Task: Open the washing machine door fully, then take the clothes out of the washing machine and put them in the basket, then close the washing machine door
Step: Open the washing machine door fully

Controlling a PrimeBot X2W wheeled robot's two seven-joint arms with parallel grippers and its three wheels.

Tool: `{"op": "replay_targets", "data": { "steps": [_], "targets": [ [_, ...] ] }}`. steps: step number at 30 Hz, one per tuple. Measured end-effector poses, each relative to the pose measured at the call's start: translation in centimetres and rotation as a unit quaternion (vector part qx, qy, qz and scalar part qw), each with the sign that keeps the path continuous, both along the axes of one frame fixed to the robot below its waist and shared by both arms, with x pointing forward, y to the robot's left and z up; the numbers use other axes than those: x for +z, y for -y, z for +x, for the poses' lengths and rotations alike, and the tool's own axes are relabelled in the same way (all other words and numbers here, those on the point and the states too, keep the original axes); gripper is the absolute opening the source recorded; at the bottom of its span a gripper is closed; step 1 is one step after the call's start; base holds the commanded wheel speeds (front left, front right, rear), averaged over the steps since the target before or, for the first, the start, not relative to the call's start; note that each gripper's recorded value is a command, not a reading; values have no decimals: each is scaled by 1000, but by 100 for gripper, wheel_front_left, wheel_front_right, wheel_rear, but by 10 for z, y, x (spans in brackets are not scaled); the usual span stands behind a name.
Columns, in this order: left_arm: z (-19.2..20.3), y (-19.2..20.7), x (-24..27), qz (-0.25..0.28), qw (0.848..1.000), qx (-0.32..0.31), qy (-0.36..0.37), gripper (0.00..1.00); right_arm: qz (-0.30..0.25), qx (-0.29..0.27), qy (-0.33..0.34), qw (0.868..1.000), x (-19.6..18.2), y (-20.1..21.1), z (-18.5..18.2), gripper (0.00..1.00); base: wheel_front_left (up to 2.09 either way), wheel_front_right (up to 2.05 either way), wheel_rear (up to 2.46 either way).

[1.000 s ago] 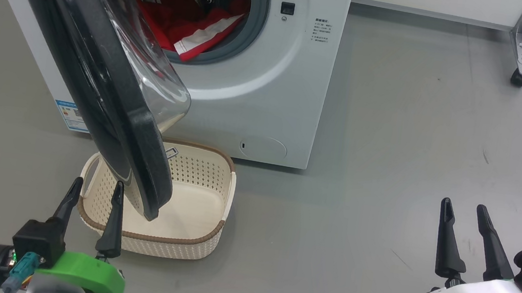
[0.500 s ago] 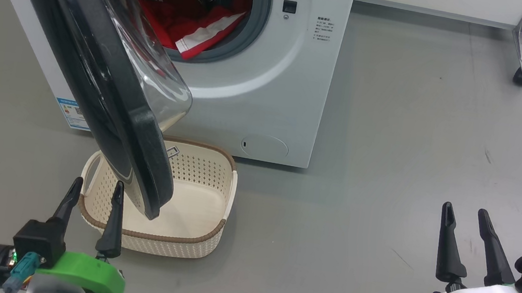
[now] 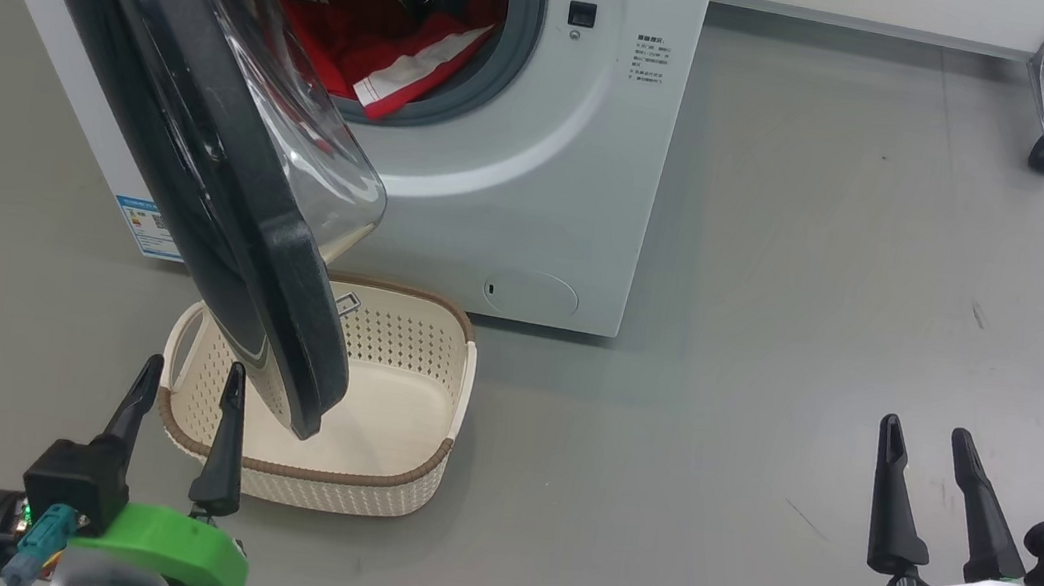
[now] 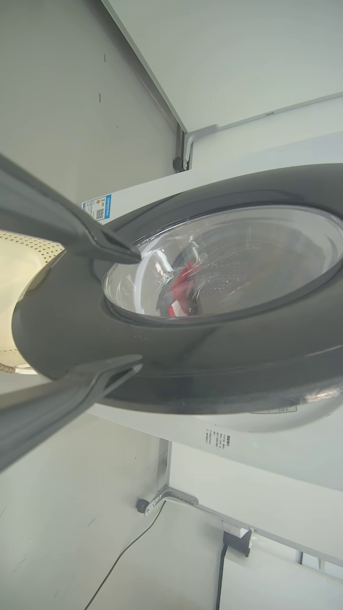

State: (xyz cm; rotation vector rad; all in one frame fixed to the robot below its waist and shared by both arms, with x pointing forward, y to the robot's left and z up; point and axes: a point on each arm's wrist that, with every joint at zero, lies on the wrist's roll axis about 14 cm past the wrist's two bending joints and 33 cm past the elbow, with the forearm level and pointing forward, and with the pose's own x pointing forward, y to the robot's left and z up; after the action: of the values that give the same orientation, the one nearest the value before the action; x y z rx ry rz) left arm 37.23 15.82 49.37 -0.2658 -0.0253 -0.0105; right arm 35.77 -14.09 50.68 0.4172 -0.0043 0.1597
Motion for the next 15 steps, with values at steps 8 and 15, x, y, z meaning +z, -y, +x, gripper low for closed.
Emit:
{"op": "replay_targets", "data": {
  "steps": [8,15],
  "targets": [
    [0,0,-1,-1,1000,-1,-1,100,-4,1,3,1000,0,0,0,100,0,0,0],
    [0,1,-1,-2,1000,-4,-1,0,-9,1,3,1000,0,1,1,100,0,0,0]
  ]
}}
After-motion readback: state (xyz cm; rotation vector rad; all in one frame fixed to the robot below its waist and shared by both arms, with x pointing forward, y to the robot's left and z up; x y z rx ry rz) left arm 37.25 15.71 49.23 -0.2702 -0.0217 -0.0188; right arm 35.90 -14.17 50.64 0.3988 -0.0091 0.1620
